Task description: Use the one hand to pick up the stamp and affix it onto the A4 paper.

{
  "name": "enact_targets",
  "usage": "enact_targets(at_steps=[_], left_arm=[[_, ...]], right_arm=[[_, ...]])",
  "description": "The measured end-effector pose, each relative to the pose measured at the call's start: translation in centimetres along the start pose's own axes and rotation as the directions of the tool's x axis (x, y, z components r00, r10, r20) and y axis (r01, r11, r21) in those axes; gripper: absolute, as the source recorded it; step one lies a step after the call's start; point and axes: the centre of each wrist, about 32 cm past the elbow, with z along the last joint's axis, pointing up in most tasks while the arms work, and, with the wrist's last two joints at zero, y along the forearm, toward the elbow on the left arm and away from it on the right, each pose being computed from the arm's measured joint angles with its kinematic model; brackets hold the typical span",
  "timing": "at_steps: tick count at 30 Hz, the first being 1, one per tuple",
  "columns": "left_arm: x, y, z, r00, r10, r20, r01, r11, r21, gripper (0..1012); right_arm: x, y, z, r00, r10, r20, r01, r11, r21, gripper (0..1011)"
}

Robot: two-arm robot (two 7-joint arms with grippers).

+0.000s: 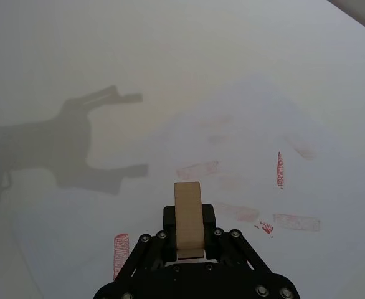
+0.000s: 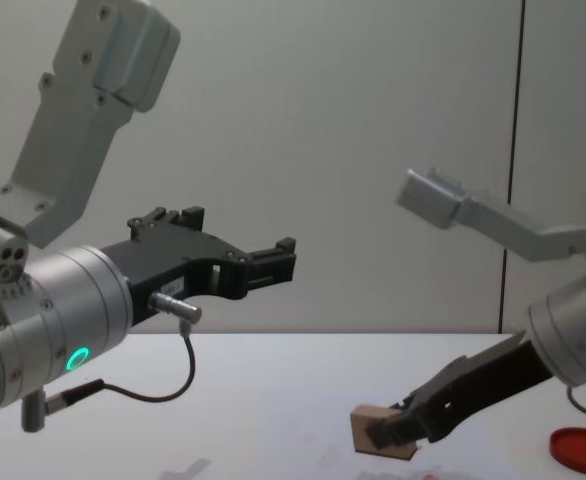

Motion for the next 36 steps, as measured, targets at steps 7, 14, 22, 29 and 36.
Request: enact_targets(at_steps=[7,14,22,29,36], left_arm=[[0.00,0.00,0.00,1.0000,0.000,0.000,0.000,1.0000,0.000,1002],[0.00,0.00,0.00,1.0000,0.000,0.000,0.000,1.0000,0.000,1002],[0.00,0.00,0.00,1.0000,0.000,0.000,0.000,1.0000,0.000,1002],[0.00,0.00,0.00,1.0000,0.000,0.000,0.000,1.0000,0.000,1002],[0.00,0.00,0.00,1.0000,0.000,0.000,0.000,1.0000,0.000,1002]], right_arm=[[-0.2,0.3,0.1,1.000,0.013,0.000,-0.013,1.000,-0.021,217],[-0.4,0.6,0.2,1.000,0.020,-0.002,-0.020,0.999,-0.035,217],[-0.5,0.9,0.3,1.000,0.025,-0.004,-0.025,0.999,-0.045,217],[-0.6,1.1,0.3,1.000,0.026,-0.008,-0.027,0.998,-0.054,217],[-0.6,1.3,0.2,1.000,0.026,-0.012,-0.026,0.998,-0.063,217]])
